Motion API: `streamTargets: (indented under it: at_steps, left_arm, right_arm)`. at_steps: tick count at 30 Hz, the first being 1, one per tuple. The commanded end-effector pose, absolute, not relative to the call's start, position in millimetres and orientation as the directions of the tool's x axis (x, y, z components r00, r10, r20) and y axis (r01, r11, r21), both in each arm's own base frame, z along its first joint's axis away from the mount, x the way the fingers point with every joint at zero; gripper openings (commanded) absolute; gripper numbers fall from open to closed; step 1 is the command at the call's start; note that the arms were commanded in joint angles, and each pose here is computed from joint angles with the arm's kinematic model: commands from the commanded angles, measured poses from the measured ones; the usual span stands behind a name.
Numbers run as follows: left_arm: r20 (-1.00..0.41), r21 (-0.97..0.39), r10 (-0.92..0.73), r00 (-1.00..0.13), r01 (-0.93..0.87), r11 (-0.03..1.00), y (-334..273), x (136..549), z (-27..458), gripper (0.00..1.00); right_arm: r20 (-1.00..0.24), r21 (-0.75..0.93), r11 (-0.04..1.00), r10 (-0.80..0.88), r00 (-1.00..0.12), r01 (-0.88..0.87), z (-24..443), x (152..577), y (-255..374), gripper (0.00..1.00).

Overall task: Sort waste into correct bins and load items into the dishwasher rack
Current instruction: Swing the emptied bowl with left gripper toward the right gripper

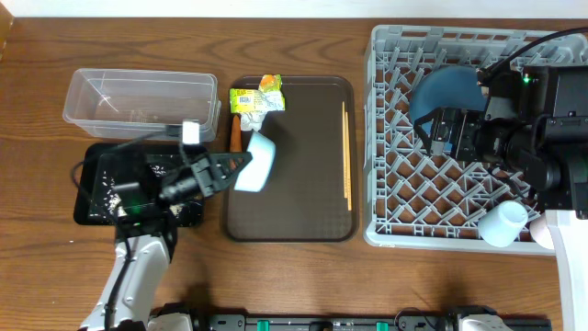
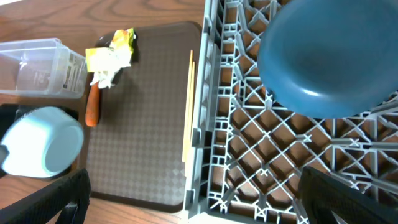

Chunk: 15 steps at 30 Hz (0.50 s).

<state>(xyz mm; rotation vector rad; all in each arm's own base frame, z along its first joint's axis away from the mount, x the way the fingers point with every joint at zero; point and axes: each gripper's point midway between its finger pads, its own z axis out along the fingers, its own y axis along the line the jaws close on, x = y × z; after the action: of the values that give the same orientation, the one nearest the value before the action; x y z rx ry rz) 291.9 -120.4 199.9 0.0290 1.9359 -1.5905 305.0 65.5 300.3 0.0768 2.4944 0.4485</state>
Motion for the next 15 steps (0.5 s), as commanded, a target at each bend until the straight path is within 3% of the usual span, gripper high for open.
streamTargets:
  at_steps: [1,5,15]
  left_arm:
    - [-0.419,-0.887,-0.463,-0.781,0.242,0.394,-119.0,314.6,171.7,0.06]
    - [-0.414,-0.836,-0.476,-0.776,0.117,0.536,-122.7,318.0,133.0,0.06]
    - [-0.505,-0.643,-0.301,-0.809,0.12,0.756,-153.9,296.4,86.2,0.06]
  right_arm:
    - [-0.552,0.35,0.934,0.147,-0.821,-0.069,303.4,300.9,68.7,0.99]
    - [-0.553,0.352,0.933,0.146,-0.82,-0.071,303.7,300.9,69.3,0.99]
    - [-0.564,0.353,0.933,0.148,-0.812,-0.076,305.8,303.6,69.5,0.99]
